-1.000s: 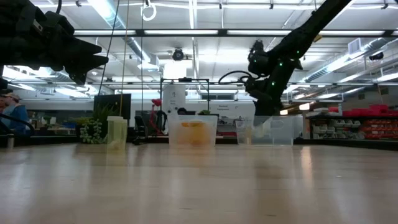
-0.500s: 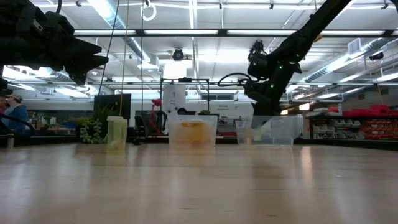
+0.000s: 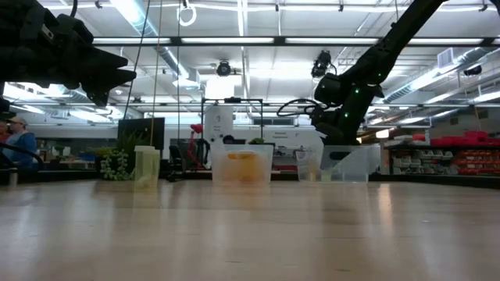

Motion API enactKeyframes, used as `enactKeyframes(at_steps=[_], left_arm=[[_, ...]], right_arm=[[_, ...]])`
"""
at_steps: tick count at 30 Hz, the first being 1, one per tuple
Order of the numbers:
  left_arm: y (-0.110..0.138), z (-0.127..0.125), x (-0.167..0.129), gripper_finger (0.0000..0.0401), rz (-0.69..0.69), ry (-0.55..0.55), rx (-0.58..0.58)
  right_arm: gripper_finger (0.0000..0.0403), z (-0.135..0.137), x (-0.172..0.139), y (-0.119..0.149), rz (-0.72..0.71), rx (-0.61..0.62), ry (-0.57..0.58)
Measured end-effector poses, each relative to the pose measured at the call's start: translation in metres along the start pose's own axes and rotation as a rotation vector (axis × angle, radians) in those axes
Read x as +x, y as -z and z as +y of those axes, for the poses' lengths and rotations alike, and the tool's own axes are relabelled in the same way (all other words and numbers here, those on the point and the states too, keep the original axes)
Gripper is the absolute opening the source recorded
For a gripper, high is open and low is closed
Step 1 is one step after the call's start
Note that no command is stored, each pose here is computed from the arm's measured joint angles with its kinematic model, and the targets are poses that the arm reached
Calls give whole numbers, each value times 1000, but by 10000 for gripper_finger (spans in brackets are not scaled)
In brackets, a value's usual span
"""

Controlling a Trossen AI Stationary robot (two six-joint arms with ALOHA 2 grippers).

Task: Pick and place medicine bottles into bin by pill shape (circle, oval)
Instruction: Put the small yellow pill bottle into the right transparent bin

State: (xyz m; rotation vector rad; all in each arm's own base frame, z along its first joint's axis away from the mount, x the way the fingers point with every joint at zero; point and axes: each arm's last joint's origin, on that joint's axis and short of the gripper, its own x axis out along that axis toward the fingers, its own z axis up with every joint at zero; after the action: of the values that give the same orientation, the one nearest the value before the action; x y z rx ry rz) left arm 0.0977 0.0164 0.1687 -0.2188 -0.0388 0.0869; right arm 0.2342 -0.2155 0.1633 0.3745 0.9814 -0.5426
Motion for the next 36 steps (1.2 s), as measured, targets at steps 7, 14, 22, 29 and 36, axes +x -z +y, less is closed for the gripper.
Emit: enactKeyframes(at_steps=[7, 14, 22, 29, 36], left_arm=[[0, 0, 0, 172, 0, 0, 0], [0, 0, 0, 172, 0, 0, 0], [0, 0, 0, 172, 0, 0, 0], [0, 0, 0, 172, 0, 0, 0], [0, 0, 0, 172, 1, 0, 0]], right_arm=[[184, 0, 0, -1, -4, -2, 2], [211, 1, 0, -1, 0, -4, 4], [240, 6, -7, -15, -24, -20, -2], [244, 6, -12, -21, -23, -19, 2], [244, 13, -20, -33, -18, -41, 7]])
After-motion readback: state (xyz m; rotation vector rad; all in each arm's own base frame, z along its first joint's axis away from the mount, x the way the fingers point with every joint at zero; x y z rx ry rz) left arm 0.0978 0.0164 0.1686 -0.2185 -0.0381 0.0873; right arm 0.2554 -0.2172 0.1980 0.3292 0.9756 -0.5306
